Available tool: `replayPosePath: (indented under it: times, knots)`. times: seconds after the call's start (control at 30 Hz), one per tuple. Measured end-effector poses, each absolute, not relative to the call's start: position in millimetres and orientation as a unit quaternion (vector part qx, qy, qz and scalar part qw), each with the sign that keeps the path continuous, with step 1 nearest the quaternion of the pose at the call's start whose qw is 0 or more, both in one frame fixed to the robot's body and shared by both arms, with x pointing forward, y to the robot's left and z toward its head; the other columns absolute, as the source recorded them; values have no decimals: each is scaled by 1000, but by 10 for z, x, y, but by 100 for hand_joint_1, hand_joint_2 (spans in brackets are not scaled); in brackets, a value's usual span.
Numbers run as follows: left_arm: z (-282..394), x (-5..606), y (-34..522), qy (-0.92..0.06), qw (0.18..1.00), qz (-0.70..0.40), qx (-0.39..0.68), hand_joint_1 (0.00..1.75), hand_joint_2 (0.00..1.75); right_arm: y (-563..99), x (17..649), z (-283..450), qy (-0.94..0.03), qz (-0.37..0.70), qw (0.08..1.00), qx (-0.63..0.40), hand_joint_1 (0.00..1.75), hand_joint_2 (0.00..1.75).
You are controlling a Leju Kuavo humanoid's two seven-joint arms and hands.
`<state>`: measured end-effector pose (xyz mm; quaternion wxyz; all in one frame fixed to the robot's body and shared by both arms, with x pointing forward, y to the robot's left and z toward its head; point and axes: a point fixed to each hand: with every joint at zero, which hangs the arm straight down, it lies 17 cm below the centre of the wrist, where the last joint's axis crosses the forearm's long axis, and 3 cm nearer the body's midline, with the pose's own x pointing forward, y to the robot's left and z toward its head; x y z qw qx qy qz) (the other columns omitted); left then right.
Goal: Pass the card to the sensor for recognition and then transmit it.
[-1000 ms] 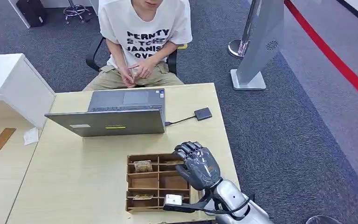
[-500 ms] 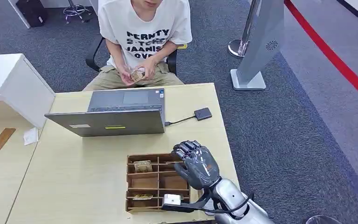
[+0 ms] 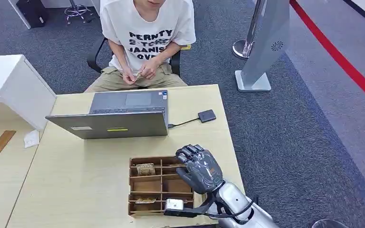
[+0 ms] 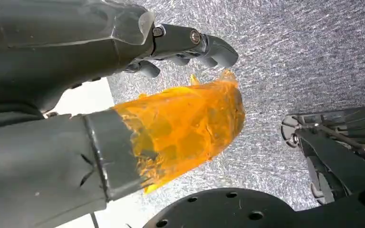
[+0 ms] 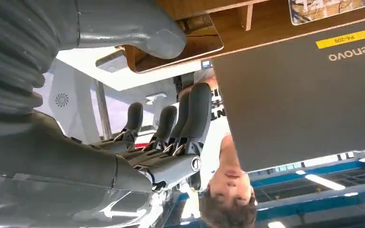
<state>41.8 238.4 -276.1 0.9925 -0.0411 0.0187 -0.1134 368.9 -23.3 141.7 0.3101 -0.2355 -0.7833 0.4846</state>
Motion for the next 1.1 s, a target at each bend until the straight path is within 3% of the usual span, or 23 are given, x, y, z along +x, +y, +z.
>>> replayPosePath:
  times: [0.4,0.47,0.5,0.53,0.87,1.1]
  knots:
    - [-2761,419,2381,19,993,-113,-42,0,0,-201,3669,1333,-776,497,313,-229,87,175]
    - [-2761,419,2381,19,993,-112,-42,0,0,-196,3666,1328,-776,498,313,-228,103,175]
    - [-2761,419,2381,19,993,-112,-42,0,0,-195,3666,1322,-775,499,313,-228,103,175]
    - [-2761,419,2381,19,993,-112,-42,0,0,-192,3664,1314,-775,500,313,-228,143,175]
    - [-2761,419,2381,19,993,-112,-42,0,0,-175,3657,1290,-772,505,313,-225,164,175]
    - [-2760,419,2380,19,993,-112,-42,0,0,-180,3665,1292,-772,506,313,-225,166,175]
